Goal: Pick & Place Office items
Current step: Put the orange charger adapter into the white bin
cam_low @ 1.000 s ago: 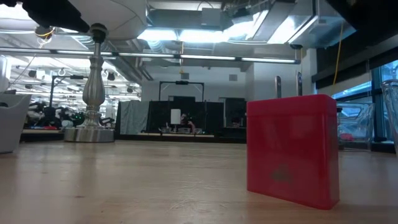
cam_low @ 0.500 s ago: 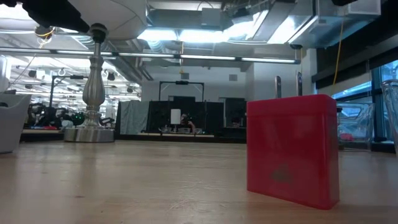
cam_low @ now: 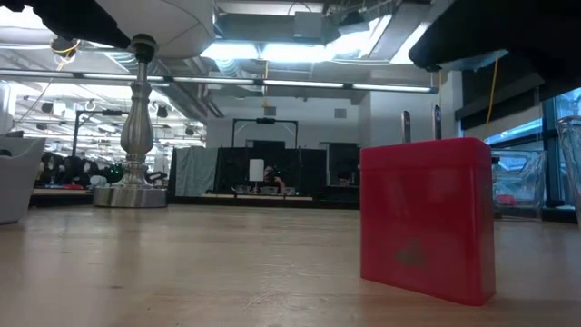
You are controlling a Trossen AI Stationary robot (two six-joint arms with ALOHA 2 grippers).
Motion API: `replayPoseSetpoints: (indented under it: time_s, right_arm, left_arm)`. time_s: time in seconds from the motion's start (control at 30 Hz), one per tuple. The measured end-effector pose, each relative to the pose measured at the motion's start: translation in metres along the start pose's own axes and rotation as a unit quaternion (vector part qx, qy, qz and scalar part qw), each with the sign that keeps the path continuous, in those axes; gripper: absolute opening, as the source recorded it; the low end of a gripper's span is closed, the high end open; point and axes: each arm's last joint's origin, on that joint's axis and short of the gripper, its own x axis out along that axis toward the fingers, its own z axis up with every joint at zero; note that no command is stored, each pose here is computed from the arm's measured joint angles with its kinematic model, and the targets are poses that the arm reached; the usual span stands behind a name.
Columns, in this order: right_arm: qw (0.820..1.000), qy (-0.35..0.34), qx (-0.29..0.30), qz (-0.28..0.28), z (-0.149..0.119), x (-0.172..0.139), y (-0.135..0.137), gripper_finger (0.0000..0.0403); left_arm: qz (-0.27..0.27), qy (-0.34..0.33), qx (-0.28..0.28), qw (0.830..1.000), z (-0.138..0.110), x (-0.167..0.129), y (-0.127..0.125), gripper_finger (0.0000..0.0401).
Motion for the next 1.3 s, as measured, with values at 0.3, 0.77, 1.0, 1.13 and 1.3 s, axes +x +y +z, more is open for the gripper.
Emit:
replayPoseSetpoints:
  time_s: [0.3, 0.77, 1.0, 1.13, 1.3]
  right_arm:
    - [1.0, 0.0, 0.018, -0.01, 0.0, 0.002, -0.003, 0.0276]
    - [0.999, -0.008, 0.041, -0.03, -0.013, 0.013, -0.006, 0.0276]
    - [0.999, 0.026, 0.006, -0.031, -0.019, 0.019, -0.009, 0.0276]
    - [0.999, 0.029, -0.007, -0.035, -0.024, 0.022, -0.01, 0.0276]
    - [0.998, 0.032, -0.033, -0.04, -0.028, 0.025, -0.012, 0.0276]
  left_arm:
    - [-0.001, 0.002, 0.009, 1.0, 0.0, 0.0, 0.0, 0.0194]
    - [-0.01, 0.011, 0.037, 0.999, -0.001, 0.0, 0.0, 0.0194]
    - [-0.012, 0.013, 0.037, 0.999, -0.001, 0.0, 0.0, 0.0194]
    - [-0.012, 0.013, 0.038, 0.999, -0.001, 0.0, 0.0, 0.0194]
    - [-0.008, 0.017, 0.046, 0.999, -0.002, 0.0, 0.001, 0.0194]
